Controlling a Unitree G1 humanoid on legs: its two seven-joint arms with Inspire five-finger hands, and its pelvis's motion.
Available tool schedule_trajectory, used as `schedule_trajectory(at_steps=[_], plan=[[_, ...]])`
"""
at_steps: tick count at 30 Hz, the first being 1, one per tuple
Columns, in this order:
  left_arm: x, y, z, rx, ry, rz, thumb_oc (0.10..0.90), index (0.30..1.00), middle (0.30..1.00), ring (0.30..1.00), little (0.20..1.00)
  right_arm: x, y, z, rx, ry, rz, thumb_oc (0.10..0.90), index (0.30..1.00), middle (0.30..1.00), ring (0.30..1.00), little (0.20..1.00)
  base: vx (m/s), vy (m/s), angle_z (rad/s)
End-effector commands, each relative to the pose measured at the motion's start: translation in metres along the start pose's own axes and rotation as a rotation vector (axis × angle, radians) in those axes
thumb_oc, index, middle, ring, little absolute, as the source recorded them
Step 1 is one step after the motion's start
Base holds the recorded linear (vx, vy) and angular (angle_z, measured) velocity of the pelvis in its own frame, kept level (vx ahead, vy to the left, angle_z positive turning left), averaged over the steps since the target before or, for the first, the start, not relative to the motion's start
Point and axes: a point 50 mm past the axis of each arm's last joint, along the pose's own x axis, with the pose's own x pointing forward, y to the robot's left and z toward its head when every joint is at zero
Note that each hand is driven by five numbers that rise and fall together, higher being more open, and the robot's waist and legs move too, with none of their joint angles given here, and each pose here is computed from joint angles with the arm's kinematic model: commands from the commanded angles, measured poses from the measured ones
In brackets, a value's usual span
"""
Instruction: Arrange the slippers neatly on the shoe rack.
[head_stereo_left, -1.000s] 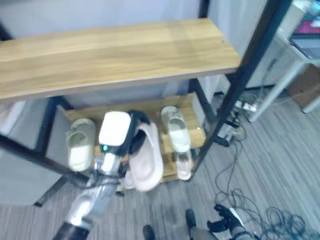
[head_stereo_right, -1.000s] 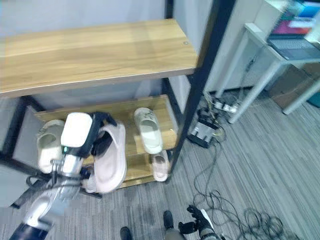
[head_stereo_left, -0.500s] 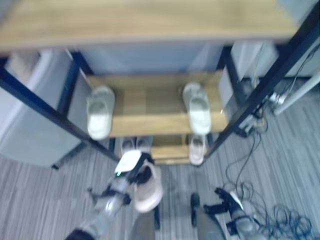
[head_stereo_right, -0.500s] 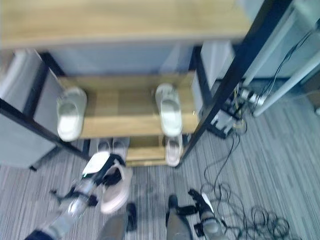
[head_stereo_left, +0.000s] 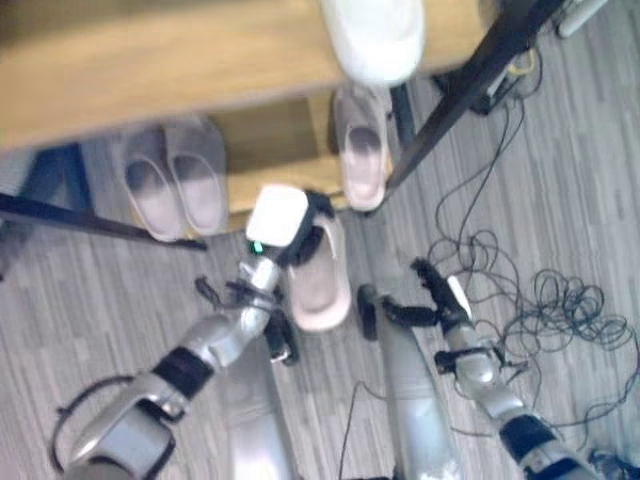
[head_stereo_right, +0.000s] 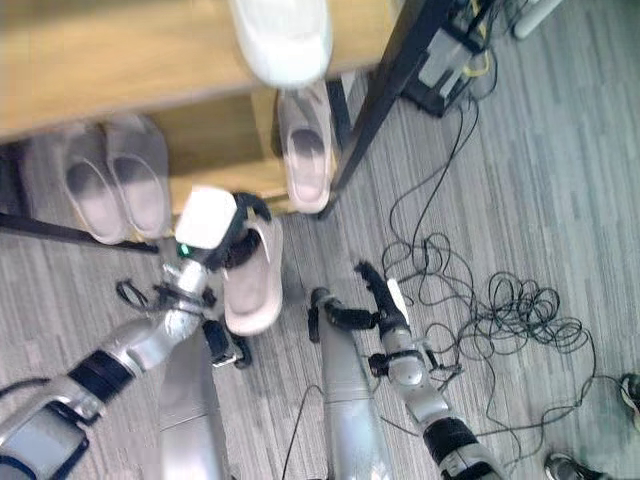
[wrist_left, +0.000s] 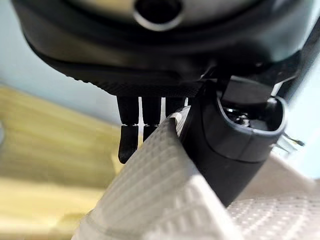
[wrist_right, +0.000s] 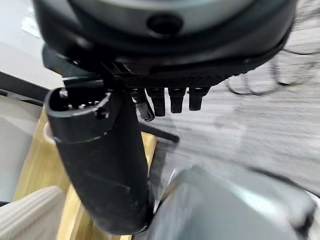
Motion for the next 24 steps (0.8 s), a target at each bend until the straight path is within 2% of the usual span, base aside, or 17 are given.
schedule_trajectory(at_steps=[1,6,10,12,13,14,20,22,24], plan=[[0.035,0.046,0.006,0.044,-0.050,0.340,0.400,0.300,0.300,0.300,0.300,-0.051,-0.032,-0.060,-0.171,0.223,-0.094,0.800,0.900,0.900,0.900,0.900,0.05,0.016,-0.11],[0.082,0.113,-0.006,0.253,-0.079,0.533,0.400,0.300,0.300,0.300,0.300,-0.036,-0.044,-0.045,-0.157,0.166,-0.123,0.800,0.900,0.900,0.900,0.900,0.09,0.029,-0.03],[0.100,0.126,-0.006,0.343,-0.095,0.530,0.400,0.300,0.300,0.300,0.300,-0.029,-0.050,-0.034,-0.127,0.119,-0.127,0.800,0.900,0.900,0.900,0.900,0.09,0.034,-0.11],[0.116,0.145,-0.017,0.443,-0.059,0.512,0.400,0.300,0.300,0.300,0.300,-0.029,-0.057,-0.026,-0.089,0.074,-0.138,0.800,0.900,0.900,0.900,0.900,0.10,0.041,-0.05],[0.118,0.146,-0.016,0.441,-0.063,0.514,0.400,0.300,0.300,0.300,0.300,-0.029,-0.058,-0.025,-0.085,0.073,-0.141,0.800,0.900,0.900,0.900,0.900,0.12,0.035,0.05],[0.123,0.159,-0.020,0.468,-0.056,0.530,0.400,0.300,0.300,0.300,0.300,-0.034,-0.064,-0.025,-0.048,0.065,-0.159,0.800,0.900,0.900,0.900,0.900,0.07,0.032,0.04],[0.135,0.163,-0.011,0.546,-0.090,0.508,0.400,0.300,0.300,0.300,0.300,-0.053,-0.078,-0.029,0.038,0.064,-0.222,0.800,0.900,0.900,0.900,0.900,0.05,-0.006,0.04],[0.139,0.162,-0.008,0.562,-0.096,0.493,0.400,0.300,0.300,0.300,0.300,-0.056,-0.084,-0.008,0.052,-0.038,-0.225,0.800,0.900,0.900,0.900,0.900,0.02,-0.032,0.15],[0.140,0.166,-0.007,0.551,-0.088,0.506,0.400,0.300,0.300,0.300,0.300,-0.069,-0.082,-0.009,0.049,-0.027,-0.213,0.800,0.900,0.900,0.900,0.900,0.00,-0.024,0.04]])
